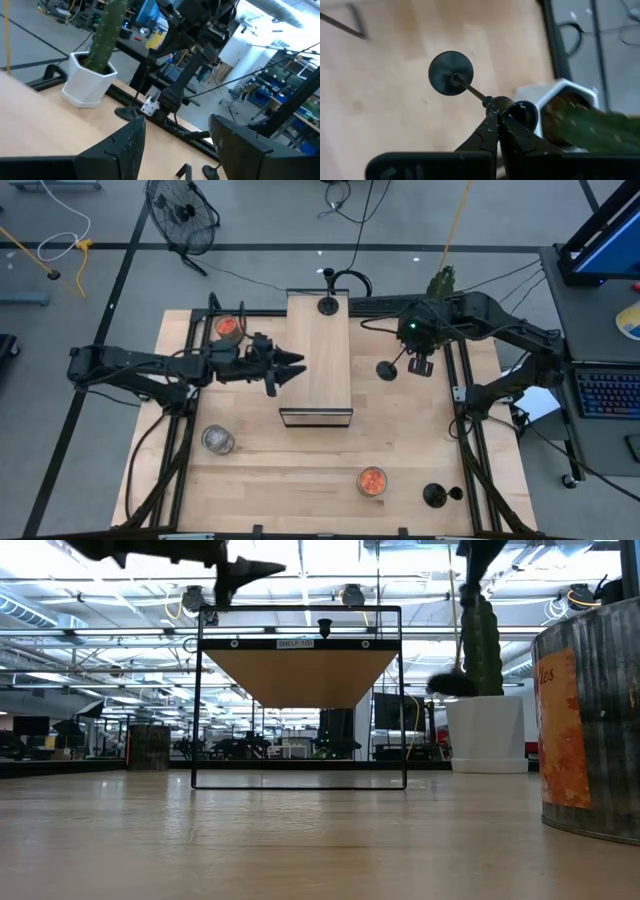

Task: Pick & Place candle stick holders
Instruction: Put the top black candle holder on the shelf

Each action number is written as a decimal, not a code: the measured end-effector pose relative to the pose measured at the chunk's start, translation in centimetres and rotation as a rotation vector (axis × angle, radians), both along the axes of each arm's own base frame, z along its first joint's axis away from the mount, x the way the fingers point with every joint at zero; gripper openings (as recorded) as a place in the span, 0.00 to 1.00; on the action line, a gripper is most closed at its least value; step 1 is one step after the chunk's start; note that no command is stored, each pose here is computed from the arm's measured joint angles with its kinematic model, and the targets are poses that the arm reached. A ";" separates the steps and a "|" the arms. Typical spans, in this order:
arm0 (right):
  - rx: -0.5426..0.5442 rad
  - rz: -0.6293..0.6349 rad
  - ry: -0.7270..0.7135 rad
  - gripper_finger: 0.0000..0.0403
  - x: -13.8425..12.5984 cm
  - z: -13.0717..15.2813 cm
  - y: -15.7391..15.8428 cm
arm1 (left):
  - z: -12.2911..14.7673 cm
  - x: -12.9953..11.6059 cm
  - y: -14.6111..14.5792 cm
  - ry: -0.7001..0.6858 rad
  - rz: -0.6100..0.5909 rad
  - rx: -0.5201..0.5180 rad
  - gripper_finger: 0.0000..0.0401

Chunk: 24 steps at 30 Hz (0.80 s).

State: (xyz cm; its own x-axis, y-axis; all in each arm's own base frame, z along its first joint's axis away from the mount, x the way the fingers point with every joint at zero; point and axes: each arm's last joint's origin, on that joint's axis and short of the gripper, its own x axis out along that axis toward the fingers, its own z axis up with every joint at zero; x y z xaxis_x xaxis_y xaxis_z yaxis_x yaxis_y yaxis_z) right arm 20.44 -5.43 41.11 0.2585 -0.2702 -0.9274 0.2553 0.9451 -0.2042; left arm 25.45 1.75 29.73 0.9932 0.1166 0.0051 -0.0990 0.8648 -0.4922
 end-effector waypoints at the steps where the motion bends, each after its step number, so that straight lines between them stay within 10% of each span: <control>1: 0.012 0.013 -0.017 0.00 0.0 0.3 0.2 | 0.3 0.5 -0.2 0.004 -0.007 0.011 0.56; 24: -0.049 0.260 -0.197 0.00 -0.2 4.3 4.7 | 5.6 8.3 -2.3 0.295 -0.071 0.222 0.56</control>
State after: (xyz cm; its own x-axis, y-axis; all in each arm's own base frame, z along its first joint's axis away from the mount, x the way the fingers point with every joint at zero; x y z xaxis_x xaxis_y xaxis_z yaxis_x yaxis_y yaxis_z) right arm 20.23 -0.78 45.36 0.4981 -0.2142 -0.8402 0.0454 0.9741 -0.2214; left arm 33.76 -0.52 35.35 0.9612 0.0755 -0.2653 -0.1444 0.9572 -0.2509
